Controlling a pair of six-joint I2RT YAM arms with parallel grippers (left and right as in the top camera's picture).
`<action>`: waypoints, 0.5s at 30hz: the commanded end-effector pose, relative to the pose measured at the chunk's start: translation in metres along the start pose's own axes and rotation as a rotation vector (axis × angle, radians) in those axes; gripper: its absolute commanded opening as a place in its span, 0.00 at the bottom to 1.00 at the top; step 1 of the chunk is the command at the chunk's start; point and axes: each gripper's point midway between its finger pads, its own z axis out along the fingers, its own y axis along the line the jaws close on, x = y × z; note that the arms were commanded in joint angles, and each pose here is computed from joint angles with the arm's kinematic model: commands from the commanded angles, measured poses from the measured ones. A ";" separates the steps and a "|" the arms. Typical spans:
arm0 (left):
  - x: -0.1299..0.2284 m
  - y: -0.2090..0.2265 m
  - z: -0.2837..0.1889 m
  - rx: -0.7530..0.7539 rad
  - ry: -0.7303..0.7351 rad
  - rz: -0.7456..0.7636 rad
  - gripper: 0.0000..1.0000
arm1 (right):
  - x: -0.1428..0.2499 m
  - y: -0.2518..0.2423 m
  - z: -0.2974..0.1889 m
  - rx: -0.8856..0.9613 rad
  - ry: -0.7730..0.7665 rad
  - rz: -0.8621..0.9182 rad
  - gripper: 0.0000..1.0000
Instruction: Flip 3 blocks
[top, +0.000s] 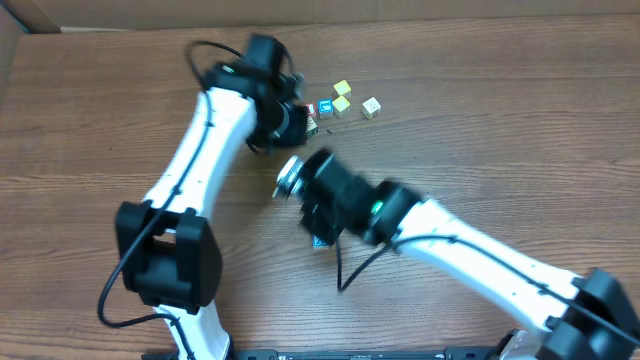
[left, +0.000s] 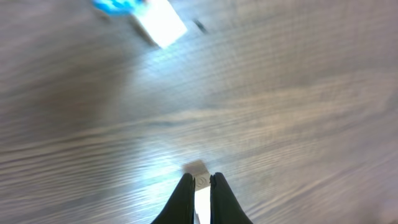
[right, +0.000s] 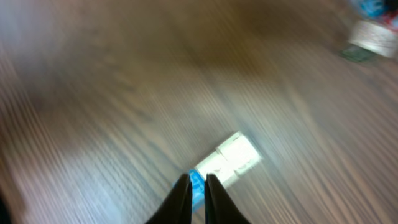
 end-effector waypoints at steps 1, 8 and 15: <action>-0.027 0.019 -0.075 0.010 -0.189 -0.161 0.04 | -0.039 -0.042 -0.065 0.019 -0.135 0.249 0.08; 0.001 0.098 -0.185 -0.081 -0.404 -0.424 0.04 | -0.009 -0.146 -0.131 0.166 -0.139 0.579 0.11; 0.047 0.156 -0.211 -0.198 -0.374 -0.593 0.04 | 0.066 -0.216 -0.155 0.281 -0.039 0.865 0.30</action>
